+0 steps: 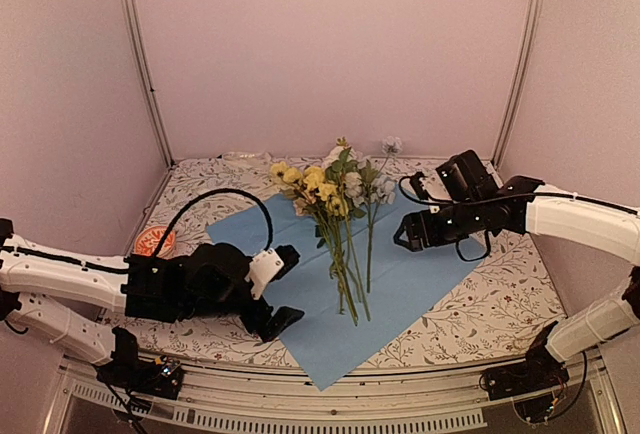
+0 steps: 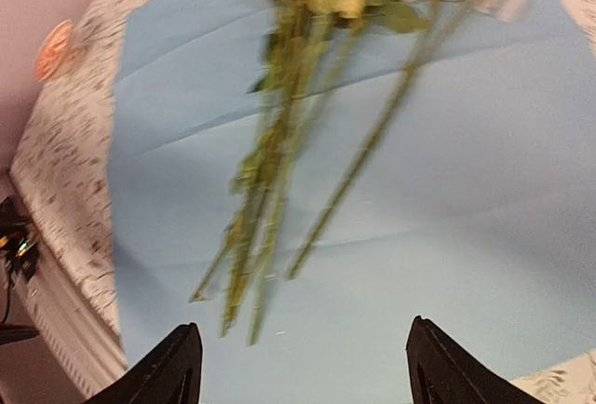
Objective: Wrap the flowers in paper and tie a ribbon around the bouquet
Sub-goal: Pick up the bottom corner of the flattened wrapping paper from the center of the board.
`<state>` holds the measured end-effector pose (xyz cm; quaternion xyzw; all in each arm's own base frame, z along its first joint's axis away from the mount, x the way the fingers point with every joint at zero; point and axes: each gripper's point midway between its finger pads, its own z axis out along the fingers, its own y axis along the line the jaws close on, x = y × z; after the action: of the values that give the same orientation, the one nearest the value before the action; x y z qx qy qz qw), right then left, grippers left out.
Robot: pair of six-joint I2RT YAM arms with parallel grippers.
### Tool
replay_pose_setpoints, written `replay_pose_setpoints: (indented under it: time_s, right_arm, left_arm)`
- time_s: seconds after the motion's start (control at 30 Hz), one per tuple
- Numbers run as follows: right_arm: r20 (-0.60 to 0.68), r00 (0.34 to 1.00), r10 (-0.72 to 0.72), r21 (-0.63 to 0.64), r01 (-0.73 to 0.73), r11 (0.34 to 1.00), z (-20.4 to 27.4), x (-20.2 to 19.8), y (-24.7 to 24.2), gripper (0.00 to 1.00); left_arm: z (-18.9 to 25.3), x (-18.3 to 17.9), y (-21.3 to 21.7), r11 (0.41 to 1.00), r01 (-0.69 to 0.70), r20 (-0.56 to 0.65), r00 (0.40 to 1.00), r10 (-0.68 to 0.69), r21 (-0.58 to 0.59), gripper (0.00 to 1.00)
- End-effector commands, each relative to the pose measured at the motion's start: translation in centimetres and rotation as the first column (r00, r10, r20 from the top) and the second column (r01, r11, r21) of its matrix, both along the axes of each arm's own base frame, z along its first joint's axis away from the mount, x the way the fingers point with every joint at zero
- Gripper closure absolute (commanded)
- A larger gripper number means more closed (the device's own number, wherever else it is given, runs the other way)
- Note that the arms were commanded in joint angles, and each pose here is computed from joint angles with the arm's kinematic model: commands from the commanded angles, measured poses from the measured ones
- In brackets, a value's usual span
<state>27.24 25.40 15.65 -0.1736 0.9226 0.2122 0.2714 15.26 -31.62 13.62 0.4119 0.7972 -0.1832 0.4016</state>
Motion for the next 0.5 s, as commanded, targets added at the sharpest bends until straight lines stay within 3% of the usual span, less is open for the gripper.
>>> replay_pose_setpoints:
  time_s: [0.0,0.1,0.23,0.37,0.47]
  right_arm:
    - [-0.039,0.958,0.284,0.098,-0.279,0.955,-0.2,-7.3,7.8,0.23]
    - [-0.051,0.936,0.348,-0.028,-0.350,0.936,-2.6,-10.4,11.2,0.23]
    - [-0.097,0.881,0.463,-0.204,-0.473,0.857,-6.6,-14.8,15.3,0.20]
    - [-0.170,0.843,0.511,-0.351,-0.536,0.767,-11.2,-17.5,17.7,0.16]
    - [-0.162,0.844,0.512,-0.383,-0.531,0.755,-11.9,-18.2,19.5,0.14]
  left_arm:
    - [0.5,-0.7,0.8,0.998,-0.044,0.024,0.999,0.043,0.041,0.01]
    - [0.0,1.6,3.2,0.975,-0.222,-0.071,0.972,0.224,0.025,0.01]
    - [-1.8,4.5,7.2,0.903,-0.428,-0.207,0.881,0.424,0.029,0.01]
    - [-1.9,5.2,8.2,0.886,-0.464,-0.211,0.864,0.457,0.017,0.01]
    - [-1.5,5.3,7.9,0.894,-0.449,-0.204,0.874,0.440,0.004,0.01]
